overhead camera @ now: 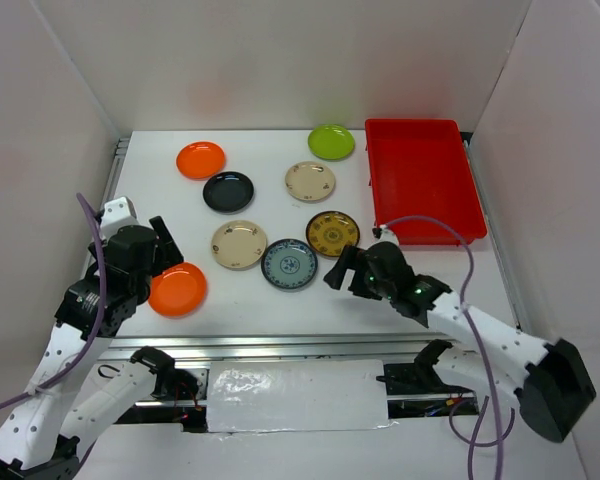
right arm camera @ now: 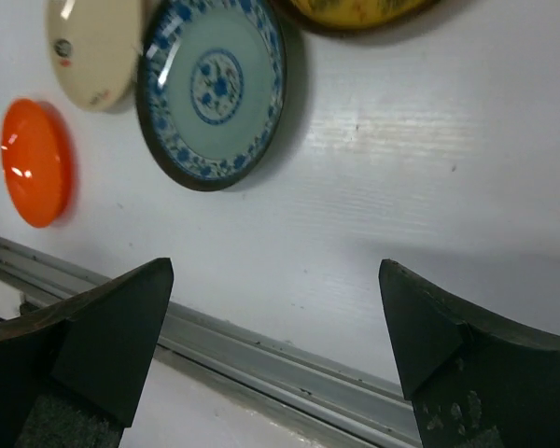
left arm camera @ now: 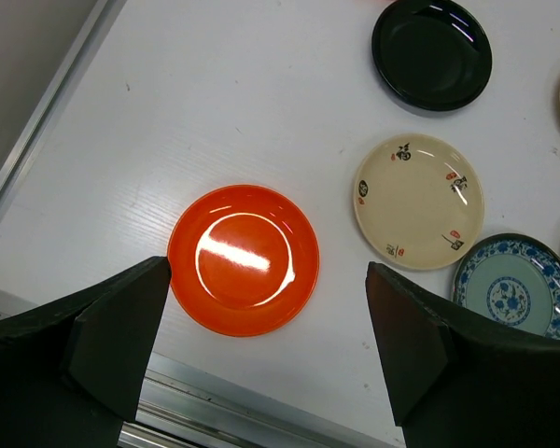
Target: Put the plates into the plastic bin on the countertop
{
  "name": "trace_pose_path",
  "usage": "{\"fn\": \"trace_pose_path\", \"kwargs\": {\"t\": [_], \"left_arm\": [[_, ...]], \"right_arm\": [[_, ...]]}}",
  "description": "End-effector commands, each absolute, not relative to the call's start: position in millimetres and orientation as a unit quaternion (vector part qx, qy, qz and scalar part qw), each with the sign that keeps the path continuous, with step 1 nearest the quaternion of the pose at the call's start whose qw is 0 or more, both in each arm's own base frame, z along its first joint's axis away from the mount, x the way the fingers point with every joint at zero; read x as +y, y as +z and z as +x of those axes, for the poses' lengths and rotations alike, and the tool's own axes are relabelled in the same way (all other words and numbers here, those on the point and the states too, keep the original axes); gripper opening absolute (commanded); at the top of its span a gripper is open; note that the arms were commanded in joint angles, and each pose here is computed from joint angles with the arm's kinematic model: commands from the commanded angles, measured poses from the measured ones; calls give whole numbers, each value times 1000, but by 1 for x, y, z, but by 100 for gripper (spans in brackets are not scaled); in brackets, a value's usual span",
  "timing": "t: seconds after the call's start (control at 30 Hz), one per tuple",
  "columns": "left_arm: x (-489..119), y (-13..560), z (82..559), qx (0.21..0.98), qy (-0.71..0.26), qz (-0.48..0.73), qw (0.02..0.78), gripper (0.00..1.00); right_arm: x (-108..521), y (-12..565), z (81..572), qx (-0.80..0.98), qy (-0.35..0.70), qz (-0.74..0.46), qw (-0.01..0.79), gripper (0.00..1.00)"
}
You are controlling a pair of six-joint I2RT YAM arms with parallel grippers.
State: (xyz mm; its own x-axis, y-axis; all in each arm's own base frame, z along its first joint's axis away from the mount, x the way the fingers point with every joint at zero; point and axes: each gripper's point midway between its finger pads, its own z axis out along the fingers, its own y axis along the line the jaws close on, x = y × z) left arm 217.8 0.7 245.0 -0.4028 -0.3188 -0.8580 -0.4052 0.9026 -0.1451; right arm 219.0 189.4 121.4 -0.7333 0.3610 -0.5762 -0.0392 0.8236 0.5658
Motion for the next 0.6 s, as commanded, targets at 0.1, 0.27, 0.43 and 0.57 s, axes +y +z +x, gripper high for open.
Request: {"fn": "trace_pose_path", "kwargs": {"t": [0.1, 0.27, 0.43, 0.57], "left_arm": [[-6, 246, 226, 839, 34, -200, 504, 99], [-7, 247, 226, 838, 31, -197, 508, 99], [-7, 248, 226, 837, 29, -197, 509, 99], [-8, 247, 226, 839, 28, -195, 507, 99]], "right_arm": [[243, 108, 252, 848, 363, 162, 350, 93], [259, 73, 265, 858, 351, 189, 325, 82], [269, 44, 275, 870, 336, 205, 296, 64], [274, 35, 281, 871, 335, 219, 285, 53]]}}
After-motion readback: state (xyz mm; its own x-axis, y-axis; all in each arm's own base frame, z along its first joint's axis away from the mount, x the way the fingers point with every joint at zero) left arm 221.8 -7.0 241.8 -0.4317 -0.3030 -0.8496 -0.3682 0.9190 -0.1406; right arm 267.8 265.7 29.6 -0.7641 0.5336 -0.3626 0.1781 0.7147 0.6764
